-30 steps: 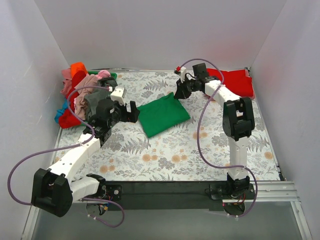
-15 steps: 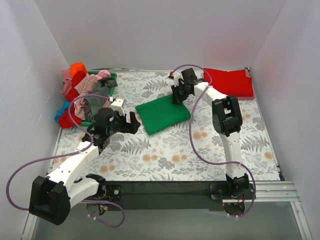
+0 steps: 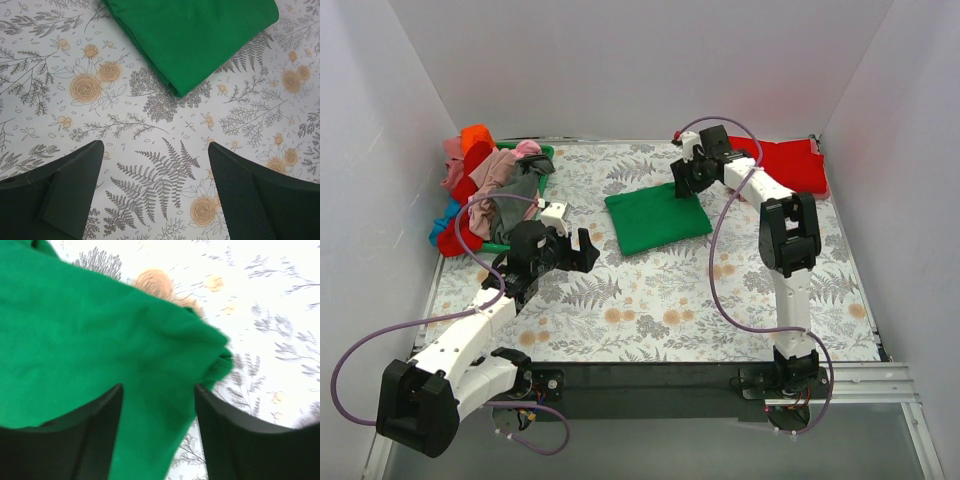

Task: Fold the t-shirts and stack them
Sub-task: Neatly place the folded tshirt to the corner

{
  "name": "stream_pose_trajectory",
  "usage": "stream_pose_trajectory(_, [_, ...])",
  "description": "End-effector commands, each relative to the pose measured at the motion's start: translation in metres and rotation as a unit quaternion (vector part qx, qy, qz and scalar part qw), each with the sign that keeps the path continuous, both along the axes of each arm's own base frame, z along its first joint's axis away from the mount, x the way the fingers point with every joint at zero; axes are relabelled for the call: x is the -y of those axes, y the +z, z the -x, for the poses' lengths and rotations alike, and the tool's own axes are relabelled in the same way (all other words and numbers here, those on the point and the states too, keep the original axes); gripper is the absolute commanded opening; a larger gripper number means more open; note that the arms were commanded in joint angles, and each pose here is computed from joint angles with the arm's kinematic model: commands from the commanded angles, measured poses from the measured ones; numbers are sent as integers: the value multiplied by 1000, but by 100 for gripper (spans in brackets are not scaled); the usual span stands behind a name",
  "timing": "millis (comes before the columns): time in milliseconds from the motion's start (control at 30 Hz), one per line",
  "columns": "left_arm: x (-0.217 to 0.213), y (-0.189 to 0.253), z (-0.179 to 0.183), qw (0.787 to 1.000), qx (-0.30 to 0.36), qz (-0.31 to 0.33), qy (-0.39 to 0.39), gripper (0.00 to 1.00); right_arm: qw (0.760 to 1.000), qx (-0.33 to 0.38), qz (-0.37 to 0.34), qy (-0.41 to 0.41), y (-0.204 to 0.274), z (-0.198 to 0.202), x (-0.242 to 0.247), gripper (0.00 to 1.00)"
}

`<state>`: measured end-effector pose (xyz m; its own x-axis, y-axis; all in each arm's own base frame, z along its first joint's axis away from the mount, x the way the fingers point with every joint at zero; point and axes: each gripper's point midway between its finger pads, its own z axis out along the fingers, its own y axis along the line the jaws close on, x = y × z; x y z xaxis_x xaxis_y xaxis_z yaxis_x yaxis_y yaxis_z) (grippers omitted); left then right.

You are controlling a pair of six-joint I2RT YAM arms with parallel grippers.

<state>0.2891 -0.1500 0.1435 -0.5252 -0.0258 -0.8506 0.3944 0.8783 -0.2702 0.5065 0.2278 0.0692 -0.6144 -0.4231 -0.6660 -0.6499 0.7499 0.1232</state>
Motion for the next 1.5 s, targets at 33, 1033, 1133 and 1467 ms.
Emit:
stream_pose_trajectory(33, [0,0,3,1000,6,-3,-7,85,999,24,-18,-29,32,-12,26,68])
stream_pose_trajectory(1033, [-1,-4,3,1000,5,-10,-9,85,979,-170,-101,-56,-59,27,0,74])
stream_pose_trajectory(1133, [-1,-3,3,1000,6,-9,-9,85,978,-175,-99,-53,-61,29,-1,71])
stream_pose_trajectory(1467, [-1,-5,4,1000,4,-10,-10,85,976,-185,-104,-46,-64,33,-4,61])
